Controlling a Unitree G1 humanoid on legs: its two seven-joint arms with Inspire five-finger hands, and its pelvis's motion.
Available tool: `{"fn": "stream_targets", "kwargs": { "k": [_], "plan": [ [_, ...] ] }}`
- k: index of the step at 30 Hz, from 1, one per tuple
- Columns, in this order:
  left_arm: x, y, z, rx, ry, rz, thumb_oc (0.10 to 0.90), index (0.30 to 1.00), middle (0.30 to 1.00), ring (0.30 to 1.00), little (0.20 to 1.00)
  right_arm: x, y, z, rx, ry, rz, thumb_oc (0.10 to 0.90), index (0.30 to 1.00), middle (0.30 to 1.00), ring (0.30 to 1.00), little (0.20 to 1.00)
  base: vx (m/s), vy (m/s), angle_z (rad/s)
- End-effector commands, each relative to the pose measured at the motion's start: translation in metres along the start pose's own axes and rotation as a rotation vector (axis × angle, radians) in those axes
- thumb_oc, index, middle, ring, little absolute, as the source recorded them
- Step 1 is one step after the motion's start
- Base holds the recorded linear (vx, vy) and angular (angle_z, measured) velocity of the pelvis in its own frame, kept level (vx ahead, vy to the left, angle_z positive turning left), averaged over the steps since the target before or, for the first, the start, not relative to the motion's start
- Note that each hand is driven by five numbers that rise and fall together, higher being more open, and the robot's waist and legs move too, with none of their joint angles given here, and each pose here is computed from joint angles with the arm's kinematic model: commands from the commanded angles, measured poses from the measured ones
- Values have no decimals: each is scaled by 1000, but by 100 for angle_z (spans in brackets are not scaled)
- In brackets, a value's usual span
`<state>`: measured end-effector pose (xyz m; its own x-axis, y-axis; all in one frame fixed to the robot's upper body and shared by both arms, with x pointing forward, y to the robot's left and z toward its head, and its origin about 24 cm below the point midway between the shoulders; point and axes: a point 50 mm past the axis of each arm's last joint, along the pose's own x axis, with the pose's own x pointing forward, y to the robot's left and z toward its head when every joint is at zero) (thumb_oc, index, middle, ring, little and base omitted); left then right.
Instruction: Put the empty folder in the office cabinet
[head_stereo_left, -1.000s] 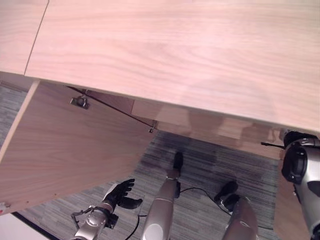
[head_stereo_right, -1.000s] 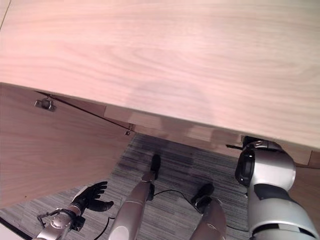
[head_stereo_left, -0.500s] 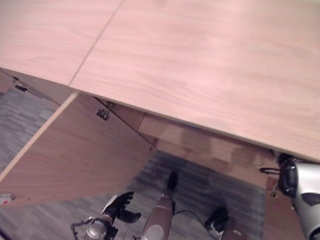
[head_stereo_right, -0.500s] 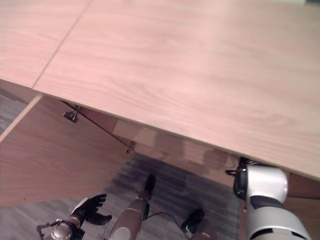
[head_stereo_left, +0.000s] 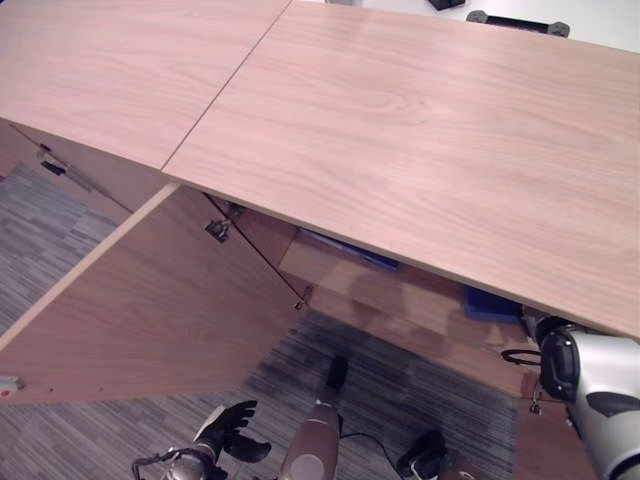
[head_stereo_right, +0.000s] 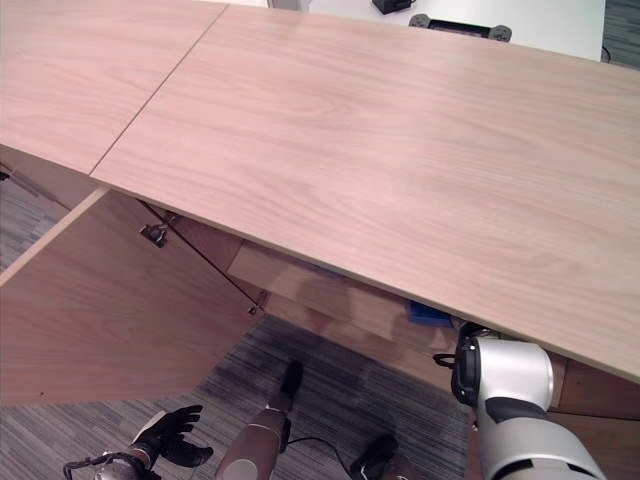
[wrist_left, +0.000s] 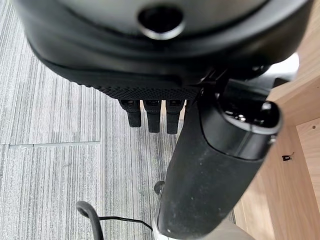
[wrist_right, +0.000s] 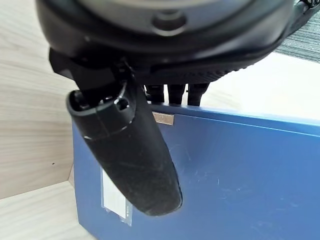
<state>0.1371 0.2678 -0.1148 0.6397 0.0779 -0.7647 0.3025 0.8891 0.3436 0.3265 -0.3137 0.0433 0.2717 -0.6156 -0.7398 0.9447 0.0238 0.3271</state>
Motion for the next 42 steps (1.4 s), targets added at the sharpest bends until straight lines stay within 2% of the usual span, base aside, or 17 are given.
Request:
{"fn": "stream_targets", "kwargs": {
  "k": [1,15,33,37,40,42],
  "plan": [
    [3,17,8,19,-15,49,800,900,900,900,900,-13,22,39,82,-100,82,800,900,900,900,900,33,13,0],
    [4,9,-5,3,43,61,800,900,900,900,900,-1,5,12,3,-80,50,800,900,900,900,900,21,5,1],
    [2,0,-16,6,82,45,800,900,900,900,900,2,3,7,-45,-81,111,800,900,900,900,900,1,0,0],
    [1,-1,-17,-4,86,45,800,900,900,900,900,0,8,8,-53,-84,148,800,900,900,900,900,8,0,2],
    [0,2,-19,-17,91,56,800,900,900,900,900,-10,24,8,-27,-75,233,800,900,900,900,900,0,0,0],
    [-1,2,-21,-17,97,56,800,900,900,900,900,-23,41,11,61,-68,320,800,900,900,900,900,0,0,0]
  ]
}}
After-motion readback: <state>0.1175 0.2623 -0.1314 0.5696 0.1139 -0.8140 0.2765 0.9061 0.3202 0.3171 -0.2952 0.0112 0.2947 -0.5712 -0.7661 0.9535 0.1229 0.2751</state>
